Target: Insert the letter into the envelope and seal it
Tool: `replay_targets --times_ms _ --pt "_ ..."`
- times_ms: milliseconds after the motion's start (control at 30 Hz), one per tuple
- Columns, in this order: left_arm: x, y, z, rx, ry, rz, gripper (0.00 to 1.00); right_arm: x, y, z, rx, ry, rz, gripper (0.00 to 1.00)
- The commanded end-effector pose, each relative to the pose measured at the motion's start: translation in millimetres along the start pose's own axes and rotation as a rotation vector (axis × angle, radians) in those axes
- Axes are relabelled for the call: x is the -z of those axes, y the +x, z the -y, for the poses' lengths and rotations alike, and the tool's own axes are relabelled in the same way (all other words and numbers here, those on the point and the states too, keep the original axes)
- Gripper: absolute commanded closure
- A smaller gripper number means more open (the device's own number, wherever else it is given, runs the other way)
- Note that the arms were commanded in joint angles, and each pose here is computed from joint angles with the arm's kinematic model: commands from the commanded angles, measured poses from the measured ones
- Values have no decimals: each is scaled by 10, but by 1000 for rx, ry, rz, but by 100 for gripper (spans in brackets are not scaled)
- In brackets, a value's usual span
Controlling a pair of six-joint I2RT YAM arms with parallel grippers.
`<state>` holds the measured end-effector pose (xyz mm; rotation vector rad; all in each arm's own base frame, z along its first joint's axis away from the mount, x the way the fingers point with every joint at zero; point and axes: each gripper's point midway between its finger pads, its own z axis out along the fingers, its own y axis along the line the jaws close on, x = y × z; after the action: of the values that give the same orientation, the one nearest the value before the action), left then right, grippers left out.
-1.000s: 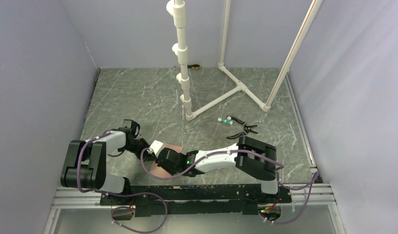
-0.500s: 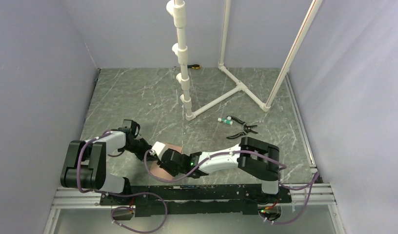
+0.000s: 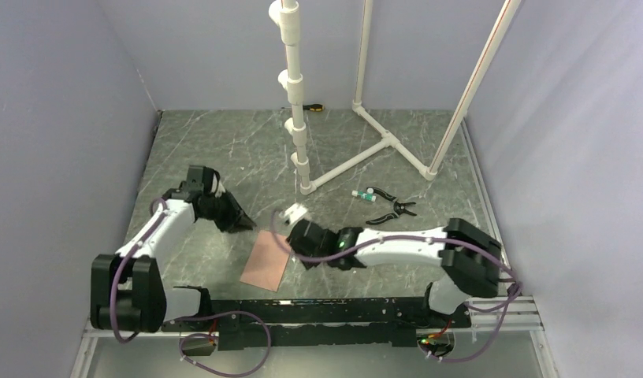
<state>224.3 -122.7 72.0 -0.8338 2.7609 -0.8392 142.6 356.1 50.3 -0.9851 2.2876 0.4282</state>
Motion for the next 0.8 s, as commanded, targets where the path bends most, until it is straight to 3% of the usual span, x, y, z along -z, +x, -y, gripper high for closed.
replay_targets --times_ms 0,167,267,367,467,567,767 --pt "452 -197 346 -152 38 119 73 433 -451 699 -305 215 122 59" --pt "863 -367 495 -244 1 256 65 908 -470 1494 -562 358 195 51" --pt "1080 -460 591 -306 2 343 54 1167 -409 1930 -625 433 233 44" --pt "1266 -525 720 -367 40 428 32 1244 -333 2201 -651 426 205 41" --pt "1431 -576 848 -428 95 523 8 1147 -211 2341 -637 384 88 40" --pt "1567 -661 876 -436 91 611 7 974 -123 2417 -569 347 -50 39" --pt "1668 -766 891 -437 65 671 7 765 -151 2724 -439 401 -126 39"
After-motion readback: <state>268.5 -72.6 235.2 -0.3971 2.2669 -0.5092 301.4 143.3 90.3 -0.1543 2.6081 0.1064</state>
